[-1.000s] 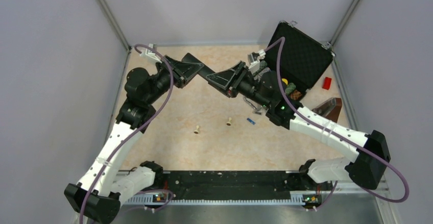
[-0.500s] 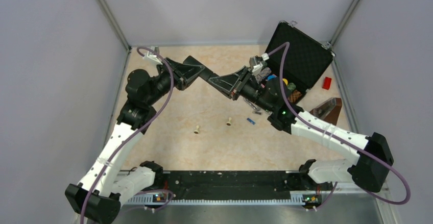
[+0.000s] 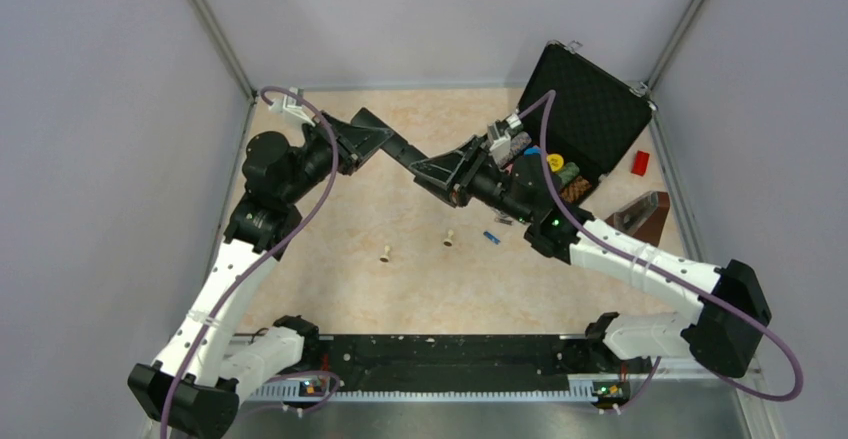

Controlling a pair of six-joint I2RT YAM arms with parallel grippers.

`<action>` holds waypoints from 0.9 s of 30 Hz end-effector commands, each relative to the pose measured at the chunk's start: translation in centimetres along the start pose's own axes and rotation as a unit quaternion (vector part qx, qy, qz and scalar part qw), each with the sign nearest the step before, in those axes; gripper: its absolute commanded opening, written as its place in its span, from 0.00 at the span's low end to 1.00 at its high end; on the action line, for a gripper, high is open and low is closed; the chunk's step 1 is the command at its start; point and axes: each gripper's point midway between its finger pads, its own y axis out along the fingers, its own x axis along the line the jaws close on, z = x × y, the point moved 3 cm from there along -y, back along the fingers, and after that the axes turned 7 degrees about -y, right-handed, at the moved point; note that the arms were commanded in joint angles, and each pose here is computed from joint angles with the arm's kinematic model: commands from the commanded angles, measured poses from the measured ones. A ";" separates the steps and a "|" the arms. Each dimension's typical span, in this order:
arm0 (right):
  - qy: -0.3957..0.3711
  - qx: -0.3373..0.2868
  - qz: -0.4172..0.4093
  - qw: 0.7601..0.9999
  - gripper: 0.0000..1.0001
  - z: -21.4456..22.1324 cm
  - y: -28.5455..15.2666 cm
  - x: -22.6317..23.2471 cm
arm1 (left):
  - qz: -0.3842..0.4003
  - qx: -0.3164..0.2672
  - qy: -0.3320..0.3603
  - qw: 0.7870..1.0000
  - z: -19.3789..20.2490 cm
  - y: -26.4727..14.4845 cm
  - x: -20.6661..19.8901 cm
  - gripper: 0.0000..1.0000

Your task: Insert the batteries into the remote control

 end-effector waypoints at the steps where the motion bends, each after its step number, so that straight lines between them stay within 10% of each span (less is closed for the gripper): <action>1: 0.003 0.000 0.046 0.999 0.50 0.0 0.5 -2.3 | 0.041 -0.011 0.055 0.998 -0.9 -0.2 -2.7 0.00; 27: -0.029 0.040 0.153 0.987 0.04 0.8 2.5 -7.1 | -0.085 -0.013 0.233 0.969 -1.0 -1.1 5.3 0.00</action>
